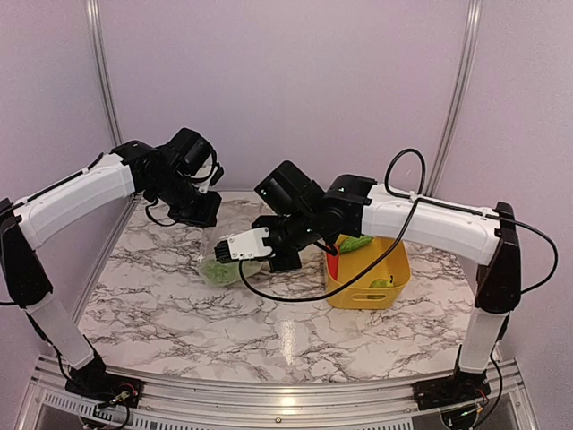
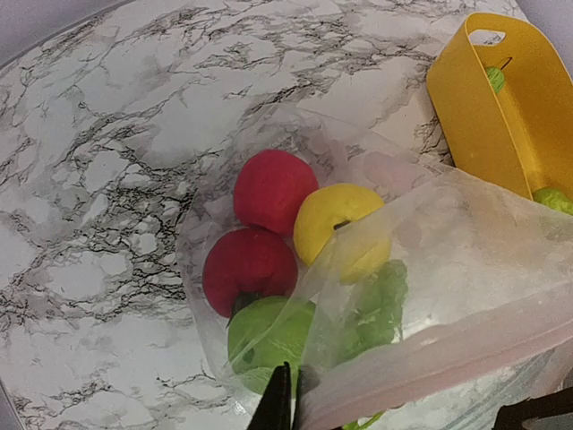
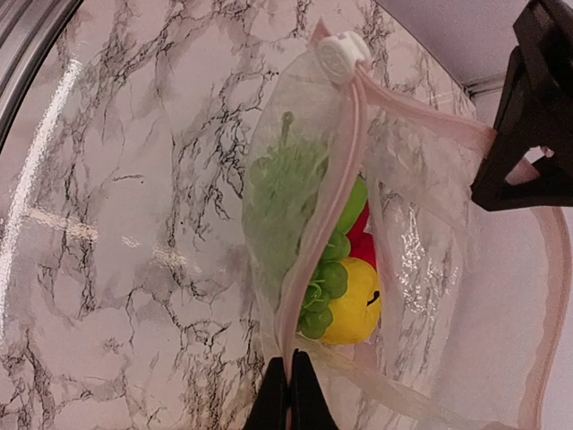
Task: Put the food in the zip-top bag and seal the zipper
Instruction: Pass from the left arm to the right, then pass from the right arm to the left
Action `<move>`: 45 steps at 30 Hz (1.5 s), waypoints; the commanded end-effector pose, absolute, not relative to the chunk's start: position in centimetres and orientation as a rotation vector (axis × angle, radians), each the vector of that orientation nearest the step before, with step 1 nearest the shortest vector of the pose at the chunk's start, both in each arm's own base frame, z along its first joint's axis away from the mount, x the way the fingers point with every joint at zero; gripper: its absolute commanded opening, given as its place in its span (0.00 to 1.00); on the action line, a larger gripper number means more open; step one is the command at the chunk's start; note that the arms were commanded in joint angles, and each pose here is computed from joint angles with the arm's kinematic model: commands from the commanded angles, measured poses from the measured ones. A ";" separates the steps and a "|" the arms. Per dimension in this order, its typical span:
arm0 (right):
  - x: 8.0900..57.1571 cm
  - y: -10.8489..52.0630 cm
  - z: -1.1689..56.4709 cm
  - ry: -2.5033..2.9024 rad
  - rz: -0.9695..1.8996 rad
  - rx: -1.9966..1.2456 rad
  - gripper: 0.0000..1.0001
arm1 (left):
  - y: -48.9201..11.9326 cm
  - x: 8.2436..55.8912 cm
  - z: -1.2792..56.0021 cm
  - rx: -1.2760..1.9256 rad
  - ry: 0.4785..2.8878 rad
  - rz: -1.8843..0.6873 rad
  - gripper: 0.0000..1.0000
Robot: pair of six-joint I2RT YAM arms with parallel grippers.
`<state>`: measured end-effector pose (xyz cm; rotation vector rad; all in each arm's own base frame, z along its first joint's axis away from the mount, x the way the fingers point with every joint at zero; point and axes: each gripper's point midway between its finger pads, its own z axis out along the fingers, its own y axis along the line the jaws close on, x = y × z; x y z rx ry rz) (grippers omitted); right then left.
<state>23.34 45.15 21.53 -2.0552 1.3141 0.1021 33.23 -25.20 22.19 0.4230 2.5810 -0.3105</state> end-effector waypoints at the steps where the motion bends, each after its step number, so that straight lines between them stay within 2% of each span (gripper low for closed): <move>1: 23.4 44.8 24.8 1.286 0.093 -1.992 0.00 | -23.8 32.7 23.2 0.418 2.589 -0.251 0.00; 6: 24.7 43.6 25.2 1.322 0.064 -1.959 0.00 | -24.2 32.7 26.1 0.404 2.523 -0.319 0.00; 10: 23.9 43.8 27.0 1.313 0.204 -1.938 0.00 | -24.4 32.5 26.0 0.411 2.532 -0.332 0.01; 12: 23.6 43.9 27.6 1.308 0.250 -1.926 0.00 | -24.3 32.5 25.3 0.405 2.549 -0.324 0.23; 13: 23.6 43.9 27.6 1.312 0.256 -1.926 0.00 | -24.3 32.5 25.0 0.399 2.557 -0.322 0.30; 17: 24.2 43.9 26.5 1.337 0.240 -1.928 0.00 | -24.5 32.0 24.7 0.376 2.575 -0.350 0.44; 20: 24.5 44.0 26.5 1.344 0.239 -1.916 0.00 | -24.6 31.6 24.9 0.377 2.572 -0.358 0.43; 24: 24.8 44.1 27.2 1.342 0.237 -1.894 0.00 | -24.4 31.1 25.3 0.376 2.565 -0.370 0.29; 27: 25.3 44.1 27.4 1.347 0.229 -1.883 0.00 | -24.7 30.7 25.7 0.388 2.560 -0.398 0.23; 28: 25.3 44.1 27.3 1.349 0.230 -1.882 0.00 | -24.7 30.7 25.7 0.392 2.559 -0.400 0.25; 30: 25.5 44.1 27.1 1.355 0.227 -1.883 0.00 | -25.2 30.4 25.6 0.409 2.568 -0.432 0.38; 33: 25.7 44.2 26.9 1.366 0.222 -1.881 0.00 | -25.4 30.0 25.8 0.412 2.566 -0.450 0.49; 44: 26.5 44.5 27.2 1.382 0.225 -1.853 0.00 | -25.6 28.8 25.4 0.417 2.586 -0.463 0.44; 45: 26.6 44.6 27.1 1.383 0.223 -1.851 0.00 | -25.6 28.8 25.4 0.419 2.586 -0.460 0.39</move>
